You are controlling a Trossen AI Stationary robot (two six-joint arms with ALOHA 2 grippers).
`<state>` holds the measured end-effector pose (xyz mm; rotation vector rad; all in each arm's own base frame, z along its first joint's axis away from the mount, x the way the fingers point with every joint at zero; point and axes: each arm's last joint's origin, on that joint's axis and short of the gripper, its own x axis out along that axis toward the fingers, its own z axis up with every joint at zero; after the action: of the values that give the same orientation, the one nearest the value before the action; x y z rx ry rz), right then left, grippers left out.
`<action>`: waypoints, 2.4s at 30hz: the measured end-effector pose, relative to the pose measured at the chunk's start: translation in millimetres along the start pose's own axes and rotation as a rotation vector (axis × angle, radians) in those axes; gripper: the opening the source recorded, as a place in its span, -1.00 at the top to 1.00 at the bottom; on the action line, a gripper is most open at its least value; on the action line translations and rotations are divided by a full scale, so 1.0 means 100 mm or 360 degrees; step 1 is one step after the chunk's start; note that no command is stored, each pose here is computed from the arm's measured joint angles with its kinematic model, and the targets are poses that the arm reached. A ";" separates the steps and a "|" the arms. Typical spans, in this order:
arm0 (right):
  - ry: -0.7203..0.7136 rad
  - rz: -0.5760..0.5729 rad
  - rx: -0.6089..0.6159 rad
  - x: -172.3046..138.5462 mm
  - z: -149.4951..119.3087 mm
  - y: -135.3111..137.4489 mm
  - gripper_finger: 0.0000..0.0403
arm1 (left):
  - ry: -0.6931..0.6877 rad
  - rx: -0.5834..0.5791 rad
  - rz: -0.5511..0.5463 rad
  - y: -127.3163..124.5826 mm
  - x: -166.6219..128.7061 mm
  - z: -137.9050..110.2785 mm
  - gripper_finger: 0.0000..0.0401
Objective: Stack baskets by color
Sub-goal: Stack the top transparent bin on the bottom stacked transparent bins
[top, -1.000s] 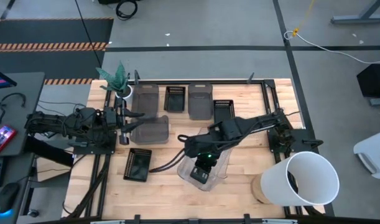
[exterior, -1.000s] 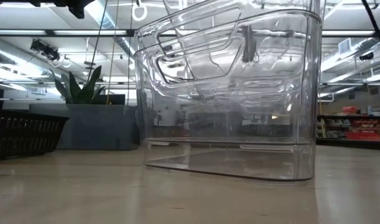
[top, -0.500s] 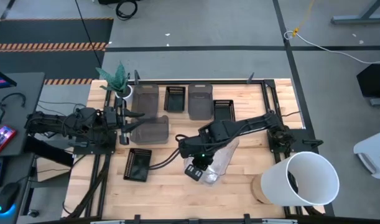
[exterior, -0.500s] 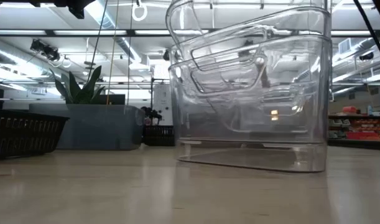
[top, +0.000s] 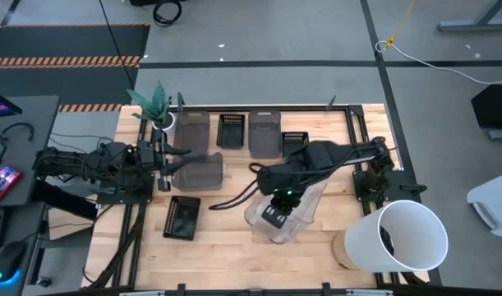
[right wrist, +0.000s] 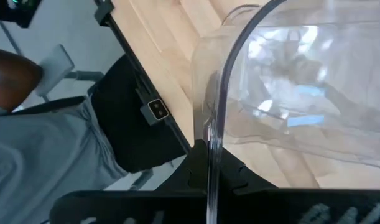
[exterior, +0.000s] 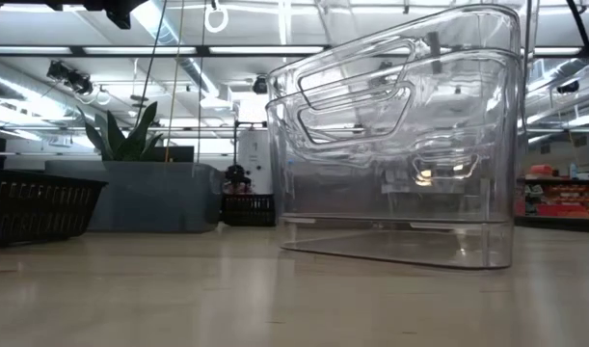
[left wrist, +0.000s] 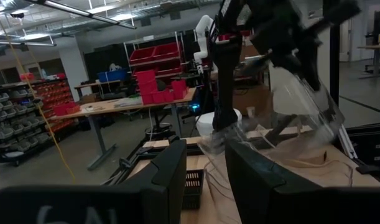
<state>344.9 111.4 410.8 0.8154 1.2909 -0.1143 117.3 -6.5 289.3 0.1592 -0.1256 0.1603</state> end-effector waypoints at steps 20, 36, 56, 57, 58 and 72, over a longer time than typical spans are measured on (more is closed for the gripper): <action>-0.0098 -0.0101 0.0008 -0.05 0.04 -0.08 1.00 | 0.0001 0.0002 0.0000 0.00 0.00 0.00 0.41; -0.0017 -0.0310 -0.0109 0.48 0.24 -0.06 1.00 | 0.0001 0.0001 0.0000 0.00 0.00 0.00 0.41; 0.0219 -0.0093 -0.0152 0.46 0.23 -0.04 0.34 | 0.0002 -0.0001 0.0000 0.00 0.00 0.00 0.41; 0.0204 -0.0078 -0.0148 0.40 0.22 -0.05 0.33 | 0.0001 -0.0002 -0.0001 0.00 0.00 0.00 0.41; 0.0187 -0.0060 -0.0145 0.33 0.21 -0.06 0.32 | 0.0001 -0.0002 0.0000 0.00 0.00 0.00 0.41; -0.0207 -0.0198 -0.0365 -0.13 0.13 -0.16 0.32 | 0.0001 -0.0002 0.0000 0.00 0.00 0.00 0.41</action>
<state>343.4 87.8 415.0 0.5235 1.2058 -0.1144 117.3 -6.5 289.2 0.1579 -0.1250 0.1602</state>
